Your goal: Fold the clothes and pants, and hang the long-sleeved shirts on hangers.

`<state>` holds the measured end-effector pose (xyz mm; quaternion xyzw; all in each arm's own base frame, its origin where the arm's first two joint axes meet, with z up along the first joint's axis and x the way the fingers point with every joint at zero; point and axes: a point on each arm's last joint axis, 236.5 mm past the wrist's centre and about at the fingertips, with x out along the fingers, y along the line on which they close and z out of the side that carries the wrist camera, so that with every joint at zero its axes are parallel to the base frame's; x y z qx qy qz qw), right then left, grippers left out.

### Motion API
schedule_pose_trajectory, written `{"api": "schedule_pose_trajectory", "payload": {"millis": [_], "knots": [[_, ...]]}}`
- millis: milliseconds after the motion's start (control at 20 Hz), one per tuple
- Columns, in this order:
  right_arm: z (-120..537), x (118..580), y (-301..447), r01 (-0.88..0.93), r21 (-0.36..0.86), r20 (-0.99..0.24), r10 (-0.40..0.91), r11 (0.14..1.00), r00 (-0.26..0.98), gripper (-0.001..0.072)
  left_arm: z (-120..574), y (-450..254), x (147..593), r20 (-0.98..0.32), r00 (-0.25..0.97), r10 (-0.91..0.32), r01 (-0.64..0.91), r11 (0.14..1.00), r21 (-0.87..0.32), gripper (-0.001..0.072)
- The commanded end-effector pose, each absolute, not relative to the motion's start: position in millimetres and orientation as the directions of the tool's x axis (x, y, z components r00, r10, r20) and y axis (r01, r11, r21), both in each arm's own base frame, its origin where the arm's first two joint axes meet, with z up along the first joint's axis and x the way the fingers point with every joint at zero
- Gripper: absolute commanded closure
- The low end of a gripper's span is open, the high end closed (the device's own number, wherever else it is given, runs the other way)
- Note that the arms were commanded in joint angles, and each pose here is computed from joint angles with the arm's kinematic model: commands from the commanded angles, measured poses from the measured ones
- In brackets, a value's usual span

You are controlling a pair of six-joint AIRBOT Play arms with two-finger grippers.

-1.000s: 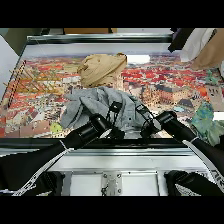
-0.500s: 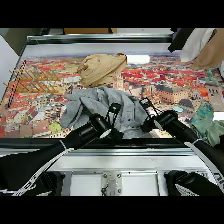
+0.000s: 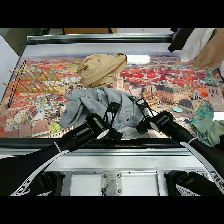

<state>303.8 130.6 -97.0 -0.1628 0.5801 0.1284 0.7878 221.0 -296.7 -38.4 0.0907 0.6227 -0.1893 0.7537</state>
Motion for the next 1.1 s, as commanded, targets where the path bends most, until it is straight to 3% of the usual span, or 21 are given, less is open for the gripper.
{"api": "schedule_pose_trajectory", "payload": {"millis": [0,150,200,250,350,500,600,700,850,1050], "knots": [[-104.0,297.2,133.7,-0.411,-0.107,-0.964,0.007,0.905,0.266,0.04,-36.2,-295.0,220.5,-0.973,0.152,-0.171,0.396,0.913,-0.099,0.0691],[-117.2,289.6,129.0,-0.412,-0.113,-0.976,-0.023,0.904,0.218,0.0414,-36.0,-293.4,218.5,-0.976,0.145,-0.165,0.395,0.914,-0.096,0.0691],[-120.3,287.2,127.4,-0.413,-0.115,-0.979,-0.032,0.903,0.204,0.0588,-35.4,-292.0,217.7,-0.977,0.143,-0.161,0.395,0.914,-0.093,0.0691],[-119.8,287.8,126.2,-0.413,-0.119,-0.978,-0.035,0.903,0.205,0.0691,-31.7,-291.5,217.6,-0.975,0.147,-0.166,0.396,0.913,-0.095,0.0691],[-95.2,300.9,120.6,-0.424,-0.167,-0.961,-0.051,0.89,0.272,0.0692,-6.9,-288.7,227.6,-0.959,0.195,-0.207,0.404,0.908,-0.114,0.0691],[25.8,336.7,112.6,-0.374,-0.206,-0.884,-0.009,0.904,0.467,0.0692,102.4,-283.9,271.5,-0.851,0.373,-0.37,0.384,0.896,-0.222,0.0692],[143.2,336.4,99.8,-0.29,-0.182,-0.793,0.034,0.94,0.609,0.0693,216.5,-290.0,286.6,-0.668,0.511,-0.541,0.439,0.832,-0.338,0.0692],[257.6,312.3,88.1,-0.23,-0.11,-0.668,0.1,0.967,0.737,0.0694,333.7,-297.6,275.0,-0.423,0.579,-0.697,0.567,0.717,-0.406,0.0693],[373.1,268.0,77.6,-0.199,0.05,-0.478,0.198,0.979,0.856,0.0695,458.3,-297.7,232.5,-0.135,0.57,-0.81,0.731,0.576,-0.365,0.0693],[439.0,237.5,70.5,-0.2,0.194,-0.32,0.255,0.96,0.912,0.0695,517.7,-301.7,201.0,0.005,0.517,-0.856,0.819,0.493,-0.293,0.0692]]}}
